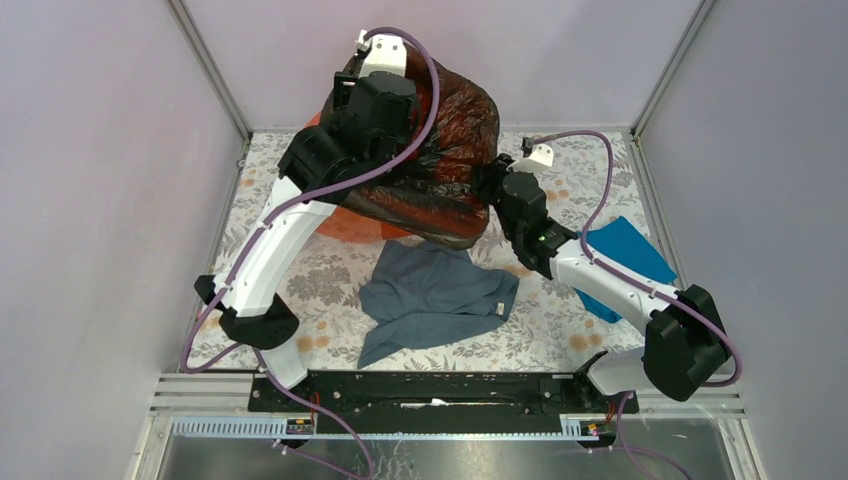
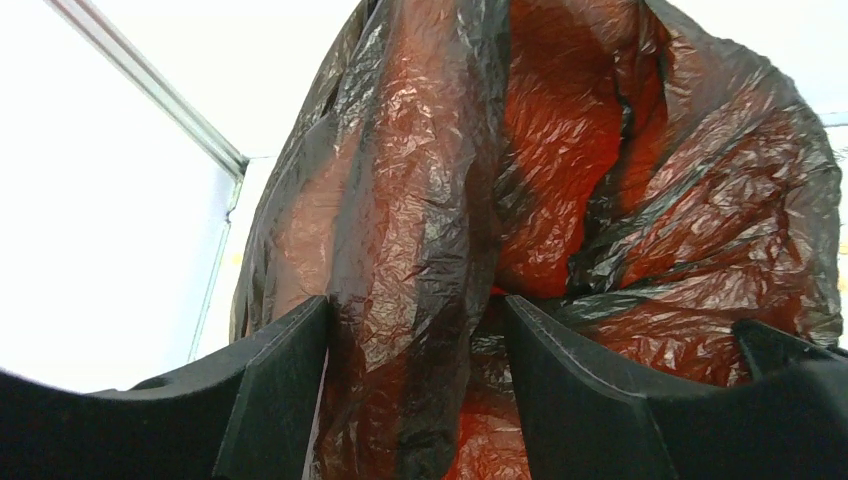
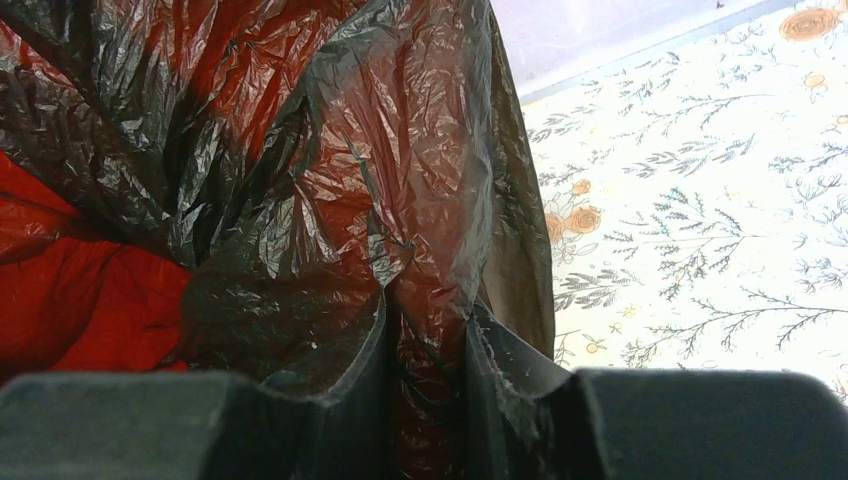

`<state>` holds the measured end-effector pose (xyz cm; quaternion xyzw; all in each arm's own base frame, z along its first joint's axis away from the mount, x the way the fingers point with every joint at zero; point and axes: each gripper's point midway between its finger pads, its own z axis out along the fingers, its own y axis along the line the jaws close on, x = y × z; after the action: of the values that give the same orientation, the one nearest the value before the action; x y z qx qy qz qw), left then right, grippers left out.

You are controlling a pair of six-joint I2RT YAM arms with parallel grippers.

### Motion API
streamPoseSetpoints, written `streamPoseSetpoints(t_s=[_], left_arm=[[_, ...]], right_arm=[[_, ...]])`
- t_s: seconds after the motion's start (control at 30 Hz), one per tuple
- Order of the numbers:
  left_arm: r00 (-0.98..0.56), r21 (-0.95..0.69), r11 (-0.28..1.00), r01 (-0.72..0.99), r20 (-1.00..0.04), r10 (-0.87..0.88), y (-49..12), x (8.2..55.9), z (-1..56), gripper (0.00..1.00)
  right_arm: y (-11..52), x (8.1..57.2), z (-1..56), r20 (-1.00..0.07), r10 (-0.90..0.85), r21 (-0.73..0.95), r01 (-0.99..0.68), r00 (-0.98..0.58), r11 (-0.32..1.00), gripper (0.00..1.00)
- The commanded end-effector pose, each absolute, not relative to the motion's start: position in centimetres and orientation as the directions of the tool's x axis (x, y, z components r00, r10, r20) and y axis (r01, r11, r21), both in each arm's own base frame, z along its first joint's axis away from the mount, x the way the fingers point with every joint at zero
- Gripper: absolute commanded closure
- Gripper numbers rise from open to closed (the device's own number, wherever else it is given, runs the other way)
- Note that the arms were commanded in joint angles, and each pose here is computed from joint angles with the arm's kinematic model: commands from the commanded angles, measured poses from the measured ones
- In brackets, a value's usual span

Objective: Put the trash bags into the trash bin

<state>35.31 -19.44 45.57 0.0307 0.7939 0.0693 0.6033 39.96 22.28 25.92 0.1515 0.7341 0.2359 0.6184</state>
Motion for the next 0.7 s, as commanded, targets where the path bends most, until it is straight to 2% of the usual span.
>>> streamPoseSetpoints(t_s=[0.0, 0.07, 0.2, 0.27, 0.3, 0.37, 0.57, 0.6, 0.63, 0.67], left_arm=[[-0.266, 0.101, 0.993, -0.059, -0.960, 0.082, -17.9, 33.6, 46.3, 0.34], [-0.275, 0.102, 0.993, -0.060, -0.958, 0.082, -17.7, 33.9, 46.1, 0.34], [-0.304, 0.100, 0.993, -0.062, -0.950, 0.076, -17.5, 34.4, 45.0, 0.26], [-0.317, 0.124, 0.991, -0.059, -0.943, 0.100, -17.6, 34.8, 44.2, 0.28], [-0.324, 0.141, 0.989, -0.052, -0.939, 0.117, -17.8, 35.0, 43.7, 0.35], [-0.327, 0.150, 0.987, -0.051, -0.936, 0.126, -17.9, 35.2, 43.4, 0.57], [-0.287, 0.189, 0.982, -0.011, -0.941, 0.178, -18.7, 35.4, 43.1, 0.96], [-0.278, 0.196, 0.981, -0.007, -0.942, 0.187, -18.9, 35.3, 43.0, 1.00], [-0.264, 0.202, 0.979, 0.004, -0.944, 0.196, -19.1, 35.1, 42.9, 1.00], [-0.249, 0.209, 0.978, 0.018, -0.946, 0.207, -19.4, 34.9, 42.9, 1.00]], right_arm=[[20.0, 40.0, 31.5, -0.873, 0.487, 0.486, -0.075, -0.004, 0.871, 1.00], [19.9, 39.9, 31.7, -0.873, 0.487, 0.485, -0.080, 0.007, 0.871, 1.00], [20.1, 39.4, 32.2, -0.881, 0.471, 0.466, -0.112, 0.028, 0.878, 1.00], [20.2, 39.0, 32.4, -0.883, 0.468, 0.459, -0.134, 0.045, 0.878, 1.00], [20.2, 38.8, 32.4, -0.882, 0.468, 0.458, -0.140, 0.050, 0.878, 1.00], [20.2, 38.6, 32.5, -0.883, 0.466, 0.455, -0.145, 0.056, 0.879, 1.00], [20.4, 38.2, 31.7, -0.885, 0.464, 0.451, -0.162, 0.045, 0.878, 1.00], [20.4, 38.1, 31.5, -0.883, 0.467, 0.456, -0.162, 0.037, 0.875, 1.00], [20.5, 38.0, 31.2, -0.882, 0.471, 0.462, -0.164, 0.022, 0.872, 0.97], [20.6, 37.8, 31.0, -0.882, 0.471, 0.463, -0.172, 0.007, 0.869, 0.90]])
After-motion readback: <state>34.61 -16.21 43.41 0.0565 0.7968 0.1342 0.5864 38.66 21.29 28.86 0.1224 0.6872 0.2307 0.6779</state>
